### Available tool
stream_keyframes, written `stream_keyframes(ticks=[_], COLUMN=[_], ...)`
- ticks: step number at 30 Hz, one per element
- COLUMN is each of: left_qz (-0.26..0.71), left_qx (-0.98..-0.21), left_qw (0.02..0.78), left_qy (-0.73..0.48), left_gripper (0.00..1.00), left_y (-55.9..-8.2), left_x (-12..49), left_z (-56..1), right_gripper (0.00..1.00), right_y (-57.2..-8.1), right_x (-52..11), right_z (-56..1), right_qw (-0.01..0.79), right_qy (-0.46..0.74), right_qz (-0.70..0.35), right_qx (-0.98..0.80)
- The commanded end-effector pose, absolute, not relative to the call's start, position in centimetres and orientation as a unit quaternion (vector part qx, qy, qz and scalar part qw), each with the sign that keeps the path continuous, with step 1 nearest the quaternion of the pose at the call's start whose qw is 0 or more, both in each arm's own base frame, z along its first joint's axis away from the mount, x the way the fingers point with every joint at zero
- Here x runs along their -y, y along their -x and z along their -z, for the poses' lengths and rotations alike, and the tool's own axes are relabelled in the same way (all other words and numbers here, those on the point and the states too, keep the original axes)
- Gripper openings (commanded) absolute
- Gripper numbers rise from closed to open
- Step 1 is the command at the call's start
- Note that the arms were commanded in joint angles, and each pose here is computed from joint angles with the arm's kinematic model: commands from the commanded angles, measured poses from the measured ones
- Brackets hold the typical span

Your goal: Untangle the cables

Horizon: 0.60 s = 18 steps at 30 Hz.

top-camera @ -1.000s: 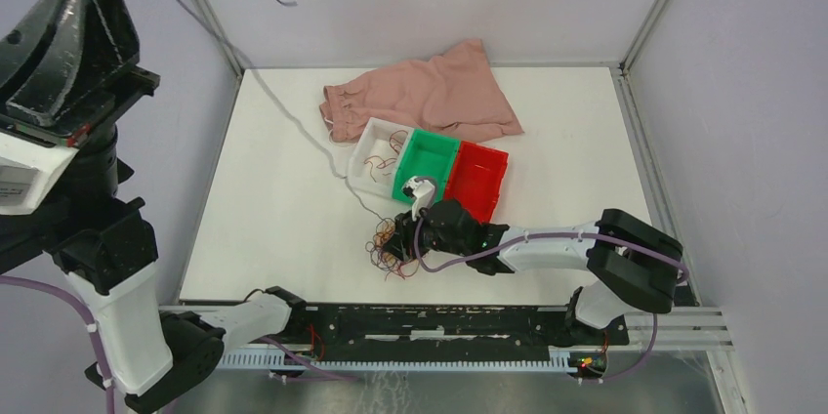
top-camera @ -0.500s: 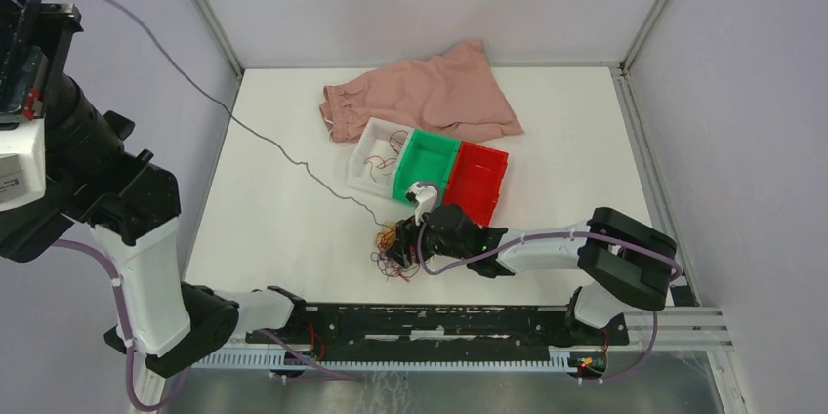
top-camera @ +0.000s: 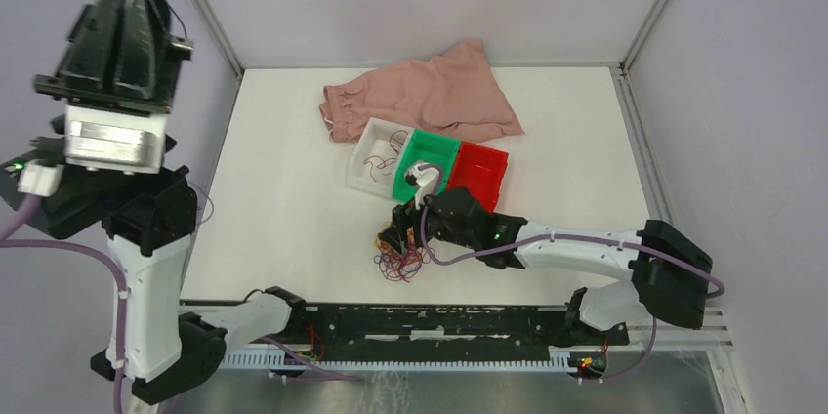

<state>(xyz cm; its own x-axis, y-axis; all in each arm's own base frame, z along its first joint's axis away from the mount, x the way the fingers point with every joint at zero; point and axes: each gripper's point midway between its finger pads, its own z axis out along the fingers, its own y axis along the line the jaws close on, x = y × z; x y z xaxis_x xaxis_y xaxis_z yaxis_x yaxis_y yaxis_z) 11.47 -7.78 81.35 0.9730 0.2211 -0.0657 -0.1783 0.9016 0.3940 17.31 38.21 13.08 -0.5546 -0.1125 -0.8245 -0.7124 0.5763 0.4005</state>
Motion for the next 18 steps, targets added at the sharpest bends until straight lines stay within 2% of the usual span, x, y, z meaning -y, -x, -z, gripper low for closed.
stream_keyframes(ticks=[1,11,14,18], left_qz=[-0.043,0.055,0.087,0.132], left_qx=[-0.138,-0.23,-0.24,-0.26], left_qw=[0.946,0.912,0.903,0.888], left_qy=[-0.289,-0.334,-0.345,-0.355], left_gripper=[0.03,0.03,0.03,0.03], left_y=[-15.2,-19.3,-19.9,-20.8], left_x=[11.5,14.9,16.0,17.4], left_z=[-74.7,-69.3,-68.6,-67.7], right_gripper=[0.75,0.75,0.74,0.71], right_y=[-18.0,-18.4,-19.9,-24.2], right_x=[-40.4,-42.1,-41.8,-39.3], right_z=[-22.7,-29.5,-29.5,-29.0], right_qw=[0.456,0.492,0.51,0.552], right_qy=[0.279,0.283,0.272,0.216], right_qz=[-0.421,-0.457,-0.424,-0.346], right_qx=[-0.732,-0.685,-0.697,-0.727])
